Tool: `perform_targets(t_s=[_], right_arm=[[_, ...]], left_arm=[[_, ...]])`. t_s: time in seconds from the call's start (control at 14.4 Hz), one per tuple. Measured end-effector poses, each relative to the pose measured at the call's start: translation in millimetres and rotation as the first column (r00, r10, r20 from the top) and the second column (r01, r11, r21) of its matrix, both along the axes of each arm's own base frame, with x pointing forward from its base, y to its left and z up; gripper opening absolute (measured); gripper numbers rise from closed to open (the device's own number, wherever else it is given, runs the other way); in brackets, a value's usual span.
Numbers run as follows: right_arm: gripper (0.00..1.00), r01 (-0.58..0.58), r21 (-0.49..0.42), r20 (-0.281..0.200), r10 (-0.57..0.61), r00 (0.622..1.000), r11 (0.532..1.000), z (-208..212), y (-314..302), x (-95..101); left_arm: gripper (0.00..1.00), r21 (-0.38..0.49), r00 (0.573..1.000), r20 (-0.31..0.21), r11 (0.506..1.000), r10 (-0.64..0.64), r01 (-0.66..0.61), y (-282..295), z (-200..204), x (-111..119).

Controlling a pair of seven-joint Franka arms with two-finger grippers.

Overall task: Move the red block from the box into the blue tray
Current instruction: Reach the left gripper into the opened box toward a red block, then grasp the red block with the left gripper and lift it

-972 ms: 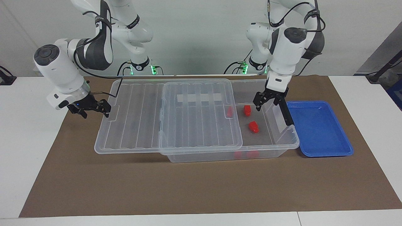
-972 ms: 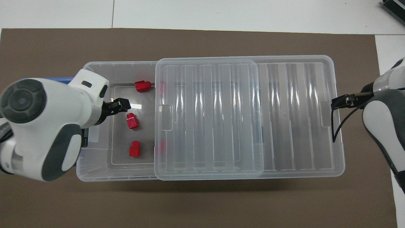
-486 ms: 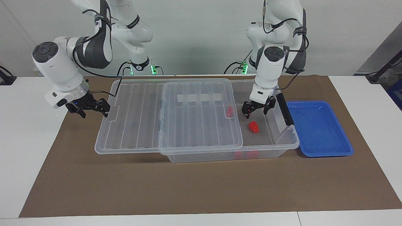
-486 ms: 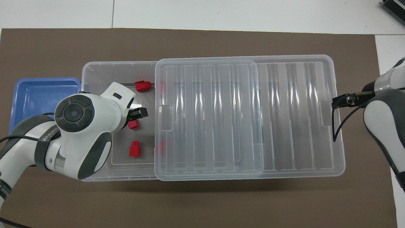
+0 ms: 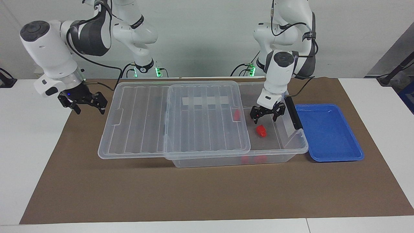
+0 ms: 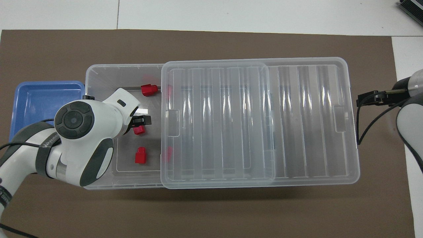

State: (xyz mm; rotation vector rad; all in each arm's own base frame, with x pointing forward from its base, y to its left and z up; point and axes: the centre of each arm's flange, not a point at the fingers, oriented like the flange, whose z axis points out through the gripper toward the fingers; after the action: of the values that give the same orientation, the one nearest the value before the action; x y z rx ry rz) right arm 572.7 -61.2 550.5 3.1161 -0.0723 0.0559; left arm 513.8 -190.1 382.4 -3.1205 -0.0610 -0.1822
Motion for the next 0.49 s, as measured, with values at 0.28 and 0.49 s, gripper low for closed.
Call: perform_targets(t_s=[0.28, 0.49], right_arm=[[1.0, 0.067, 0.003, -0.005, -0.067, 0.998, 0.998, 34, 19, -14.6], [1.0, 0.061, 0.001, -0.023, -0.061, 0.998, 0.998, 48, 46, -27.0]], left_arm=[[1.0, -0.002, 1.0, -0.002, 1.0, 0.015, -0.015, 9, -20, 2], [1.0, -0.005, 0.999, -0.007, 0.999, 0.034, -0.034, 10, -42, -3]])
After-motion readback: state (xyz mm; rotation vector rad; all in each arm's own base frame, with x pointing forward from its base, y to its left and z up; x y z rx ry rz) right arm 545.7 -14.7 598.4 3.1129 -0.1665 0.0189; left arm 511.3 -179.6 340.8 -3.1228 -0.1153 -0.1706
